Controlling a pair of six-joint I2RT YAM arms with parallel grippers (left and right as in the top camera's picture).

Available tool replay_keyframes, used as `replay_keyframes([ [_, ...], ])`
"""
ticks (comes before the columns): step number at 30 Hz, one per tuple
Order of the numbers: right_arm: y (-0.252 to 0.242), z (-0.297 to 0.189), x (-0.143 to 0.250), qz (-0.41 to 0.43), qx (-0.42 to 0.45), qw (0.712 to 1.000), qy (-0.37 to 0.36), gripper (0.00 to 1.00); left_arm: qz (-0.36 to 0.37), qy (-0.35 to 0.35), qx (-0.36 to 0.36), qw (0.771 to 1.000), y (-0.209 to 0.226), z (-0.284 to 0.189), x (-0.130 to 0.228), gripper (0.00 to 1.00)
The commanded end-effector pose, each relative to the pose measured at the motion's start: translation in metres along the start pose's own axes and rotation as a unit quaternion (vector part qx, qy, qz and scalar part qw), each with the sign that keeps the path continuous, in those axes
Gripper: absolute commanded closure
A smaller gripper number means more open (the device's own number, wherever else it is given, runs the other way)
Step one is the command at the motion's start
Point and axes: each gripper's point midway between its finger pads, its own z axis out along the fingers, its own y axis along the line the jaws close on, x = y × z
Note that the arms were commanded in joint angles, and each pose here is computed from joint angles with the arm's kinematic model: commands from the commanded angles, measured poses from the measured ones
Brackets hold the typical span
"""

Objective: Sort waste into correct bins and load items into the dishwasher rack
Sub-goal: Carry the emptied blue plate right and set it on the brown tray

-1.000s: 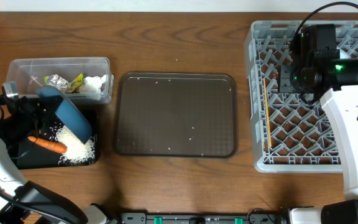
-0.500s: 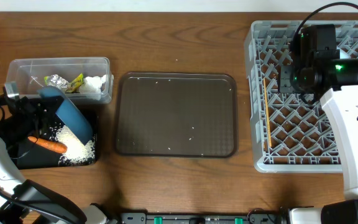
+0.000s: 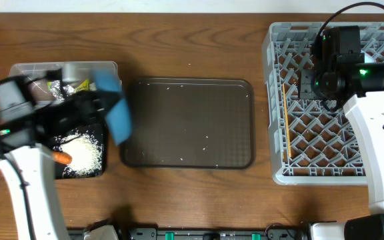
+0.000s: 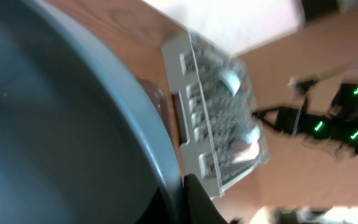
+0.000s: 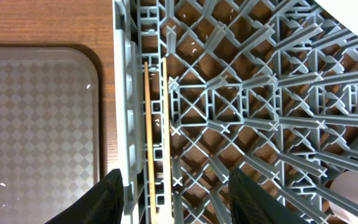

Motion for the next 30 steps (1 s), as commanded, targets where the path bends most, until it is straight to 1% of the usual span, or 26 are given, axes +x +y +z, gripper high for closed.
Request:
replay_keyframes([
  [1, -0.004, 0.003, 0.000, 0.012, 0.008, 1.000, 0.001, 0.51, -0.010, 0.026, -0.057, 0.998, -0.003, 0.036, 0.008, 0.94],
  [4, -0.004, 0.003, 0.001, 0.012, 0.008, 1.000, 0.003, 0.52, 0.030, 0.053, -0.058, 0.996, -0.023, 0.075, 0.020, 0.94],
  [7, -0.004, 0.003, 0.003, 0.011, 0.009, 1.000, 0.008, 0.52, 0.066, 0.075, -0.091, 0.991, -0.025, 0.111, 0.036, 0.94],
  [11, -0.005, 0.003, 0.006, 0.011, 0.009, 1.000, 0.015, 0.52, 0.108, 0.102, -0.178, 0.973, -0.002, 0.153, 0.059, 0.94],
  [13, -0.005, 0.003, 0.007, 0.011, 0.009, 1.000, 0.015, 0.52, 0.121, 0.119, -0.202, 0.965, 0.009, 0.171, 0.071, 0.94],
  [18, -0.005, 0.003, 0.008, 0.010, 0.010, 1.000, 0.018, 0.50, 0.141, 0.168, -0.196, 0.956, 0.019, 0.217, 0.105, 0.94],
  [21, -0.004, 0.003, 0.009, 0.010, 0.008, 1.000, 0.020, 0.50, 0.152, 0.183, -0.187, 0.953, 0.023, 0.239, 0.120, 0.94],
  [25, -0.004, 0.003, 0.009, 0.010, 0.008, 1.000, 0.021, 0.50, 0.166, 0.195, -0.176, 0.951, 0.020, 0.256, 0.136, 0.93],
  [26, -0.004, 0.003, 0.009, 0.010, 0.008, 1.000, 0.021, 0.49, 0.168, 0.196, -0.174, 0.950, 0.018, 0.257, 0.138, 0.90],
  [27, -0.004, 0.003, 0.009, 0.010, 0.008, 1.000, 0.021, 0.49, 0.171, 0.197, -0.170, 0.950, 0.015, 0.258, 0.139, 0.83],
  [28, -0.004, 0.003, 0.009, 0.010, 0.008, 1.000, 0.021, 0.48, 0.173, 0.195, -0.168, 0.951, 0.013, 0.258, 0.139, 0.73],
  [29, -0.004, 0.003, 0.009, 0.010, 0.008, 1.000, 0.020, 0.46, 0.174, 0.194, -0.167, 0.951, 0.011, 0.257, 0.137, 0.68],
  [30, -0.004, 0.003, 0.008, 0.010, 0.008, 1.000, 0.019, 0.45, 0.175, 0.191, -0.167, 0.951, 0.009, 0.255, 0.134, 0.61],
])
